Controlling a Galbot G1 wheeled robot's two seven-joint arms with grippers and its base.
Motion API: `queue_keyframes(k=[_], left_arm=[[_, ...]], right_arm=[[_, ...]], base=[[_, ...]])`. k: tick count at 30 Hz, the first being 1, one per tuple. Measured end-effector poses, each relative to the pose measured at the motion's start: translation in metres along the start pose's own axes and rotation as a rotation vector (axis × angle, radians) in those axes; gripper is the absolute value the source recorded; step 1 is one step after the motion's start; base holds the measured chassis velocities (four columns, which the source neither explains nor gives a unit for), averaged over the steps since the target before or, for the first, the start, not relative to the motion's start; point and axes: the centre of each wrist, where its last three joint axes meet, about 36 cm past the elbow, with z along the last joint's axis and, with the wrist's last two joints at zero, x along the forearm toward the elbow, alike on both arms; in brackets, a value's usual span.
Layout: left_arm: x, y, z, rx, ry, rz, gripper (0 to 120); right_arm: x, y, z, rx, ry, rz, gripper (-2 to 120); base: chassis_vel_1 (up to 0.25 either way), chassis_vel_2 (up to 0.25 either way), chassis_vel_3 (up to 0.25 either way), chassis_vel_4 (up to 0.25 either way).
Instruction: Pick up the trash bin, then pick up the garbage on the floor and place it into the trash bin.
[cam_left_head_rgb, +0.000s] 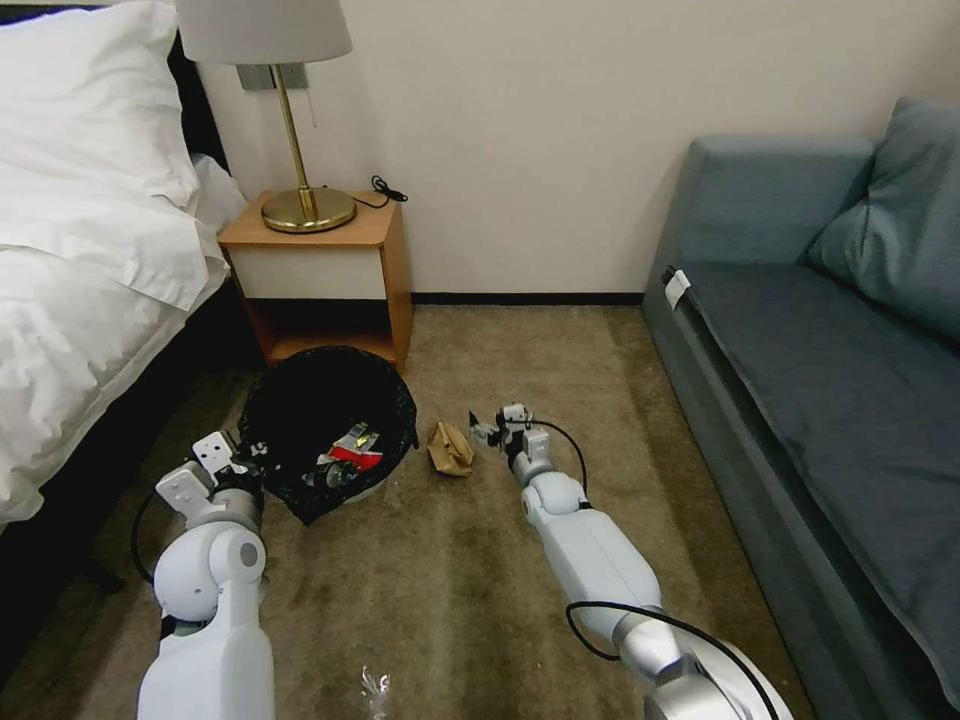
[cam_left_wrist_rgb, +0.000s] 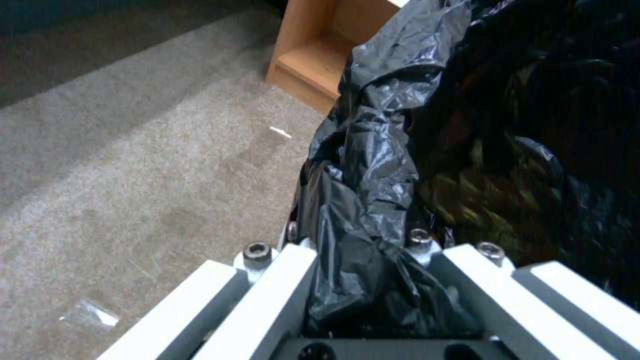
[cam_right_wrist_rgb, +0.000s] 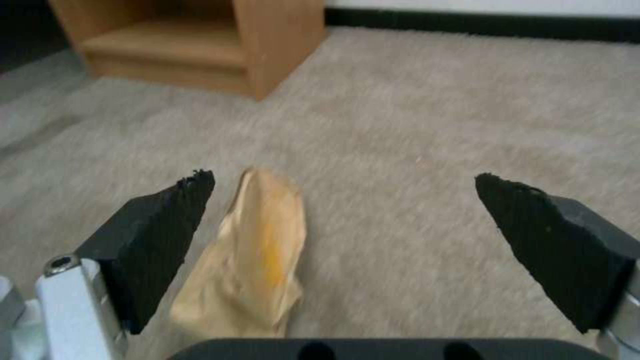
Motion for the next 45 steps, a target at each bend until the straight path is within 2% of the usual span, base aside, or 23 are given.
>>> queue_keyframes(k=[8,19,45], left_arm=[[0.0,-0.004,0.006,-0.001,-0.003,0.0,3],[0.004,-0.004,0.004,-0.023,-0.018,-0.007,3],[0.011,0.0,0.001,-0.065,-0.053,-0.032,3]], right_arm=[[0.002,0.002,0.011,0.028,0.035,-0.065,100],[0.01,0.014,0.029,0.04,0.065,-0.175,100],[0.011,0.03,0.037,0.056,0.083,-0.398,100]], base=[[0.0,0.0,0.0,0.0],[0.0,0.0,0.0,0.0],[0.0,0.0,0.0,0.0]])
